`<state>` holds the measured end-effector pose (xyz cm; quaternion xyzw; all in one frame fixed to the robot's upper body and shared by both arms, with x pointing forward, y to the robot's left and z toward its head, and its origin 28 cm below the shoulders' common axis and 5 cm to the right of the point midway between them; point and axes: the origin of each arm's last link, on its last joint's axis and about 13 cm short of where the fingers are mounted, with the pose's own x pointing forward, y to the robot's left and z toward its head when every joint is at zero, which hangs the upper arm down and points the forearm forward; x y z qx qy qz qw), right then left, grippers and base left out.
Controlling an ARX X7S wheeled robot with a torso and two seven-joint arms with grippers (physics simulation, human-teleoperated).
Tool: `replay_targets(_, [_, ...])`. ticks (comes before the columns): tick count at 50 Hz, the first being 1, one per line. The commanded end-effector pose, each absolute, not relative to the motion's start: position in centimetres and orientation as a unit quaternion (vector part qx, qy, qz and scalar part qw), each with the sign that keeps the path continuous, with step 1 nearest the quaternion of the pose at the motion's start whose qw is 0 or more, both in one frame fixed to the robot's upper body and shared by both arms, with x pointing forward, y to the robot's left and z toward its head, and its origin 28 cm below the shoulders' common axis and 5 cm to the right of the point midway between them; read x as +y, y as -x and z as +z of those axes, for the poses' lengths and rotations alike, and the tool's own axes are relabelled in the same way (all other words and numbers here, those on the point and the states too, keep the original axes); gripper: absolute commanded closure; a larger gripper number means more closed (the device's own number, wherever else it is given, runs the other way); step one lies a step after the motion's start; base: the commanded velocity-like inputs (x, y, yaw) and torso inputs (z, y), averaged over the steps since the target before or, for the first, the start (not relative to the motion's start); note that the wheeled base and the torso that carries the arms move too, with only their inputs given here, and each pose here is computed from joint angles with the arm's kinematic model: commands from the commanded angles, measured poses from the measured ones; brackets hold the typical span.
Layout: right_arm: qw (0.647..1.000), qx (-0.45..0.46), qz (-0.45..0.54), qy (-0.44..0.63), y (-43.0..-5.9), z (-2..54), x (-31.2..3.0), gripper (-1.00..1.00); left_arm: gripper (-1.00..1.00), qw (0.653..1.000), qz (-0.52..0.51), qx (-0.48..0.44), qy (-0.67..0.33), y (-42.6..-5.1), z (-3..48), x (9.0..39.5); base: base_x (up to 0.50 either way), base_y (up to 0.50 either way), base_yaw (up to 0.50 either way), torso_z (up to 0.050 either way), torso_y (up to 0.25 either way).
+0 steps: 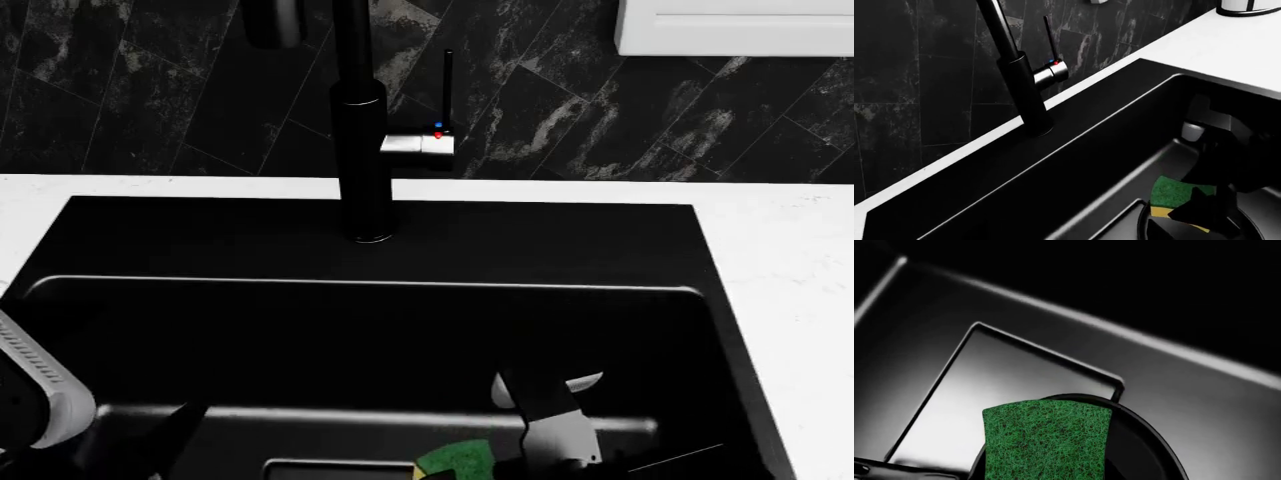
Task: Pick the pan and sponge and place them into the sink. Then turn on the water.
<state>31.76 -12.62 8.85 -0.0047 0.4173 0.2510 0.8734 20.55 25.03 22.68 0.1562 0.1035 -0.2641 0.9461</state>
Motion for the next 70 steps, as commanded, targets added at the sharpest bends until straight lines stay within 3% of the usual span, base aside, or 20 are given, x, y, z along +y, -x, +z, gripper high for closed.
replay_targets(1, [0.869, 0.422, 0.258, 0.006, -31.8, 9.3, -12.6, 1.0, -1.0, 0.945, -0.272, 0.099, -0.152, -20.7, 22.8, 24.8, 0.0, 0.0, 0.0, 0.0, 0.0])
replay_targets(5, [0.871, 0.42, 0.255, 0.011, -31.7, 9.4, -12.6, 1.0, -1.0, 0.945, -0.273, 0.099, -0.152, -20.7, 22.8, 24.5, 0.0, 0.0, 0.0, 0.0, 0.0])
replay_targets(6, [0.871, 0.42, 0.254, 0.012, -31.8, 9.3, -12.6, -1.0, -1.0, 0.944, -0.274, 0.099, -0.152, -20.6, 22.7, 24.6, 0.0, 0.0, 0.0, 0.0, 0.0])
replay_targets(24, [0.895, 0.379, 0.236, 0.019, -31.9, 8.9, -12.5, -1.0, -1.0, 0.946, -0.272, 0.099, -0.148, -21.0, 22.7, 24.6, 0.0, 0.0, 0.0, 0.0, 0.0])
replay_targets(28, [0.914, 0.33, 0.231, 0.037, -30.9, 12.1, -13.2, -1.0, -1.0, 0.956, -0.239, 0.117, -0.119, -21.5, 22.9, 24.9, 0.0, 0.0, 0.0, 0.0, 0.0])
replay_targets(30, [0.921, 0.308, 0.235, 0.042, -30.4, 13.5, -13.2, -1.0, -1.0, 0.959, -0.218, 0.085, -0.162, -22.0, 22.7, 24.4, 0.0, 0.0, 0.0, 0.0, 0.0])
replay_targets(37, [0.96, 0.184, 0.206, 0.037, -28.5, 19.2, -13.2, -1.0, -1.0, 0.977, -0.173, 0.088, -0.092, -22.6, 23.6, 25.2, 0.0, 0.0, 0.0, 0.0, 0.0])
replay_targets(43, [0.974, 0.104, 0.196, 0.034, -28.1, 21.4, -13.6, -1.0, -1.0, 0.99, -0.102, 0.081, -0.054, -24.1, 24.1, 25.6, 0.0, 0.0, 0.0, 0.0, 0.0])
replay_targets(52, [0.987, 0.012, 0.157, 0.018, -30.7, 22.9, -13.3, -1.0, -1.0, 0.994, -0.1, 0.034, -0.039, -24.8, 24.9, 24.5, 0.0, 0.0, 0.0, 0.0, 0.0])
replay_targets(70, [0.99, -0.012, 0.136, 0.035, -35.9, 23.7, -11.8, -1.0, -1.0, 0.998, -0.032, 0.008, -0.061, -26.2, 26.1, 25.0, 0.0, 0.0, 0.0, 0.0, 0.0])
